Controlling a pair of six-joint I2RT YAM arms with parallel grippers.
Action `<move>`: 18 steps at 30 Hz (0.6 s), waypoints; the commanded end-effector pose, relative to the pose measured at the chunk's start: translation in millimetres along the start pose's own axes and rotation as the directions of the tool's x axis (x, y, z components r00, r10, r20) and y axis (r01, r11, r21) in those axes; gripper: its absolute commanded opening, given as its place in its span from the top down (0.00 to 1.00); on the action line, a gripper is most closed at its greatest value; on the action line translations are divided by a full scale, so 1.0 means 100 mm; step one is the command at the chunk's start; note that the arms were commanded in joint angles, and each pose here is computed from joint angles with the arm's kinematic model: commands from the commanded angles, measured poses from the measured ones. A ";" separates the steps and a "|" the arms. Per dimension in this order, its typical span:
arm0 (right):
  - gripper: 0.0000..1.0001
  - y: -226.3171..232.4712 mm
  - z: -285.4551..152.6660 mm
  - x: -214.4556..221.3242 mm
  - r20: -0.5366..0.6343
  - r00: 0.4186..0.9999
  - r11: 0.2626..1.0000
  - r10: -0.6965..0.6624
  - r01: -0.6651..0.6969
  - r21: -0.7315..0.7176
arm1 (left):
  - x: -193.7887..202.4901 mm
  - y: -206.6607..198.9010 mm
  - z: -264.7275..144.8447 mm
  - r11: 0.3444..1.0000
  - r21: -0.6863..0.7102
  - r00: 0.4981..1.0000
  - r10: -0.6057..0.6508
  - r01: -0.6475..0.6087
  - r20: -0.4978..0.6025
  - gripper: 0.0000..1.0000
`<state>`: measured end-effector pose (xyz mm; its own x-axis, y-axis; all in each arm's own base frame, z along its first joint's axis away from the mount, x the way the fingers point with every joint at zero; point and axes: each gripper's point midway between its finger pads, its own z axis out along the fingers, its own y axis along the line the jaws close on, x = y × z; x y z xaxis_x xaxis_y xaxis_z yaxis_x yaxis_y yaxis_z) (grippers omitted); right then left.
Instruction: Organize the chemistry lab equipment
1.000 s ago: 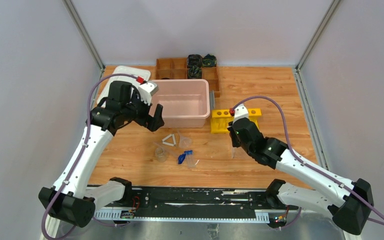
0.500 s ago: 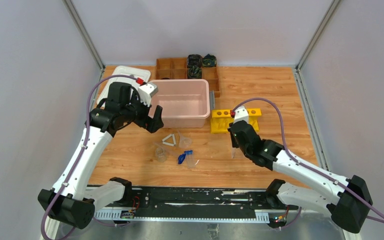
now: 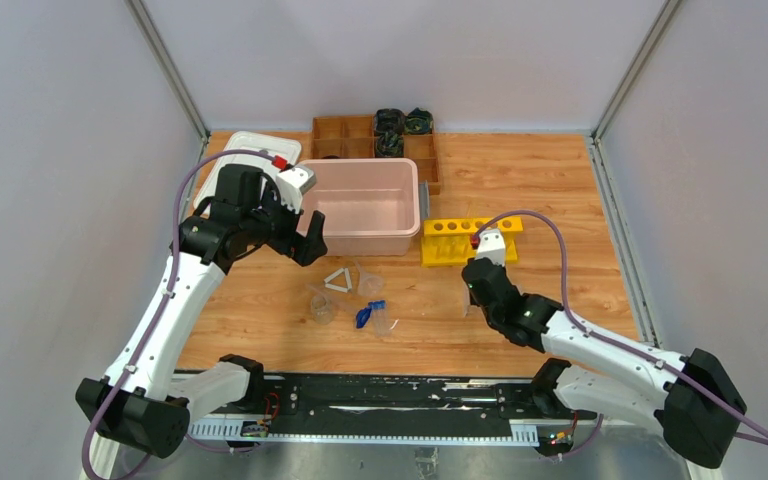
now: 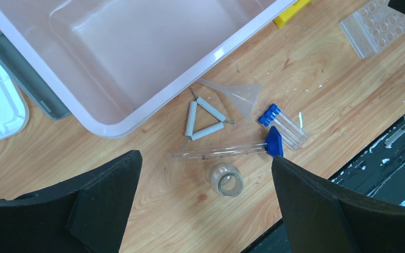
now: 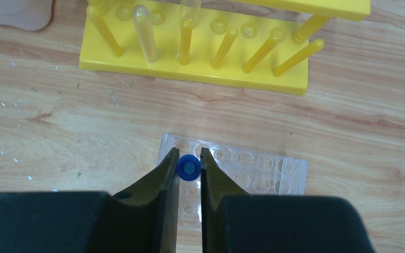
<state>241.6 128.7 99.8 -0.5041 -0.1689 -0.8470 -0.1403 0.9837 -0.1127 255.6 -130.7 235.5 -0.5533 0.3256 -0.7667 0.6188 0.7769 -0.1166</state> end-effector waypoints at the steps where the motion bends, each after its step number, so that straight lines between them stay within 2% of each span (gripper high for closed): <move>1: 1.00 0.00 0.08 -0.01 0.043 0.997 0.998 0.064 -0.065 0.025 | -0.05 -0.01 -0.04 1.000 0.004 1.000 0.004 -0.004 0.017 0.00; 18: 1.00 0.00 0.17 0.14 0.031 0.994 0.993 0.105 -0.107 0.048 | -0.04 0.00 -0.02 1.000 0.006 1.000 0.012 -0.012 0.013 0.00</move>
<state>250.2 137.3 80.2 -0.4957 -0.0981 -0.8629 -0.0964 0.9937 -0.0576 255.7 -130.7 235.2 -0.5540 0.3265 -0.7658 0.6190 0.7767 -0.1166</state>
